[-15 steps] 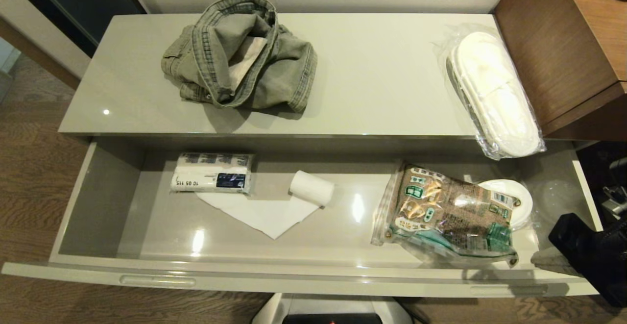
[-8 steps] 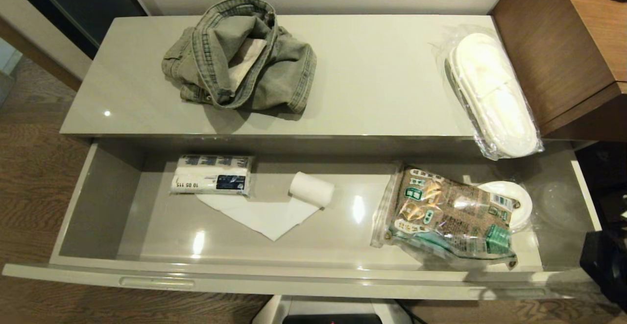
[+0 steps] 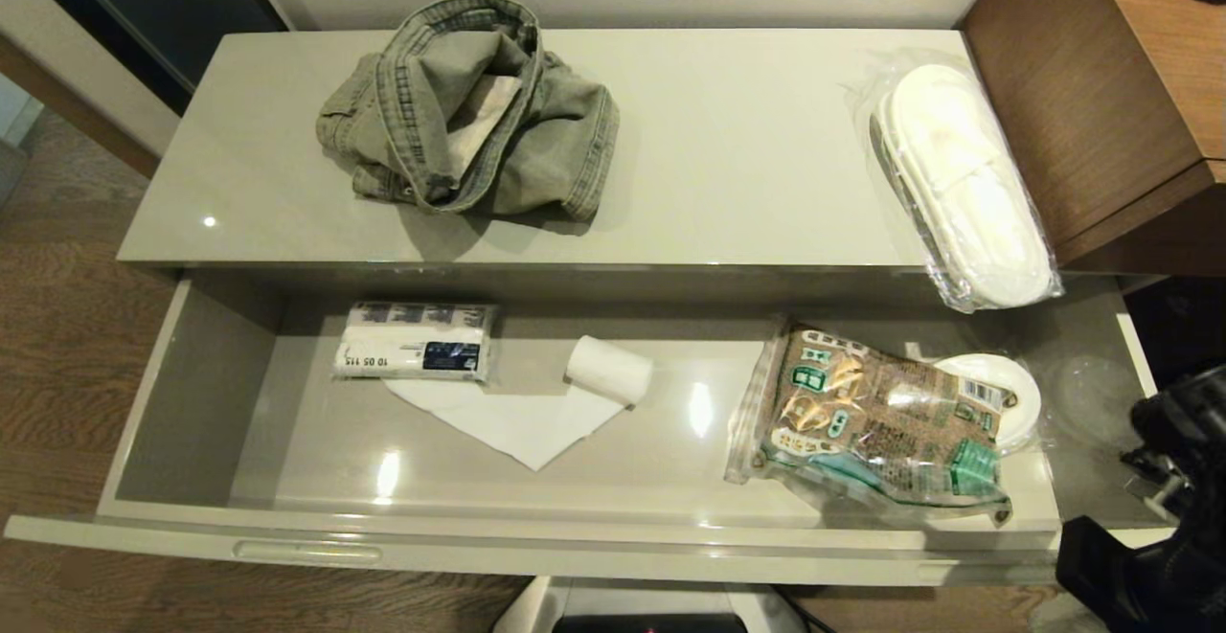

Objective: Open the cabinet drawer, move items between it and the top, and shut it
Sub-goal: Close the drawer

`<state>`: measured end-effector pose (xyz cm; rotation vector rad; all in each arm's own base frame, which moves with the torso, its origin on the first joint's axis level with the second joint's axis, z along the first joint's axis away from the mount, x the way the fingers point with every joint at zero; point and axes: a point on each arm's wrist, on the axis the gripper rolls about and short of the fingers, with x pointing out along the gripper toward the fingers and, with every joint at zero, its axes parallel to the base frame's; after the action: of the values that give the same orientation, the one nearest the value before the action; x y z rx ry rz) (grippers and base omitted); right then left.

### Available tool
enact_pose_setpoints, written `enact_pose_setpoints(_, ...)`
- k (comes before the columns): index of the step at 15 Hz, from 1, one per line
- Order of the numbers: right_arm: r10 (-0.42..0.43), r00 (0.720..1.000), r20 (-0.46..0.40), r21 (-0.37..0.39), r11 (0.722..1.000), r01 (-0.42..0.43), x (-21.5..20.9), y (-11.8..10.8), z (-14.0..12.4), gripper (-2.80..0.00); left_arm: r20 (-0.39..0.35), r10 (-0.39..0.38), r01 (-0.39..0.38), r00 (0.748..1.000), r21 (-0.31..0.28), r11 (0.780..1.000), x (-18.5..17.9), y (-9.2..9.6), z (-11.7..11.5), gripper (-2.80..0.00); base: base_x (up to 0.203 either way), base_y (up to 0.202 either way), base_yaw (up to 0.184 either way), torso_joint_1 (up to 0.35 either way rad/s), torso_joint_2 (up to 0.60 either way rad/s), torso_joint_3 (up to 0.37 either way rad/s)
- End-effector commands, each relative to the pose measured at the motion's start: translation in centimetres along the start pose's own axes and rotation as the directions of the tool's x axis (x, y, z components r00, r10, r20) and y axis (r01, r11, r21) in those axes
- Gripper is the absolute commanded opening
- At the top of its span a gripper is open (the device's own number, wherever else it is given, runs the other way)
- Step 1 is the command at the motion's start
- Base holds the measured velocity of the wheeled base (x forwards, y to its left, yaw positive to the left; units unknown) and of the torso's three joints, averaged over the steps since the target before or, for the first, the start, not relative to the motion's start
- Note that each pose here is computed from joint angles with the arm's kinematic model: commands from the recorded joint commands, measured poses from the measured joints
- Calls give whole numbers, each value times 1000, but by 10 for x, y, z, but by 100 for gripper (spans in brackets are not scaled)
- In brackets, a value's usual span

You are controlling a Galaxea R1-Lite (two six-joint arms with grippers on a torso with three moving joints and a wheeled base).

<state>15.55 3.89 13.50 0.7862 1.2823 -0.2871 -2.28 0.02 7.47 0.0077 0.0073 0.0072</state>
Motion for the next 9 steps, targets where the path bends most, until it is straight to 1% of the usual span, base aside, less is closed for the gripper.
enact_pose_setpoints(1,-89,994,-63,21,996,91,26,2,6,-280,-2,0,0,1000,0,1000,0,0,0,-280,0,0,0,0,0,0)
enact_pose_setpoints(3,-106,992,-67,27,994,108,41,6,12,-280,-2,0,0,1000,0,1000,0,0,0,-280,0,0,0,0,0,0)
enact_pose_setpoints(4,-87,995,-49,33,996,89,46,10,17,-280,-2,0,0,1000,0,1000,0,0,0,-280,0,0,0,0,0,0)
enact_pose_setpoints(5,-69,997,-25,70,995,71,47,14,22,-280,-2,0,0,1000,0,1000,0,0,0,-280,0,0,0,0,0,0)
enact_pose_setpoints(6,-55,998,15,99,994,53,44,16,27,-280,-2,0,0,1000,0,1000,0,0,0,-280,0,0,0,0,0,0)
enact_pose_setpoints(7,-47,998,37,114,993,43,42,18,30,-280,-2,0,0,1000,0,1000,0,0,0,-280,0,0,0,0,0,0)
enact_pose_setpoints(8,-32,996,82,130,991,21,39,20,34,-280,-2,0,0,1000,0,1000,0,0,0,-280,0,0,0,0,0,0)
enact_pose_setpoints(9,13,985,169,150,988,-38,27,27,42,-280,-2,0,0,1000,0,1000,0,0,0,-280,0,0,0,0,0,0)
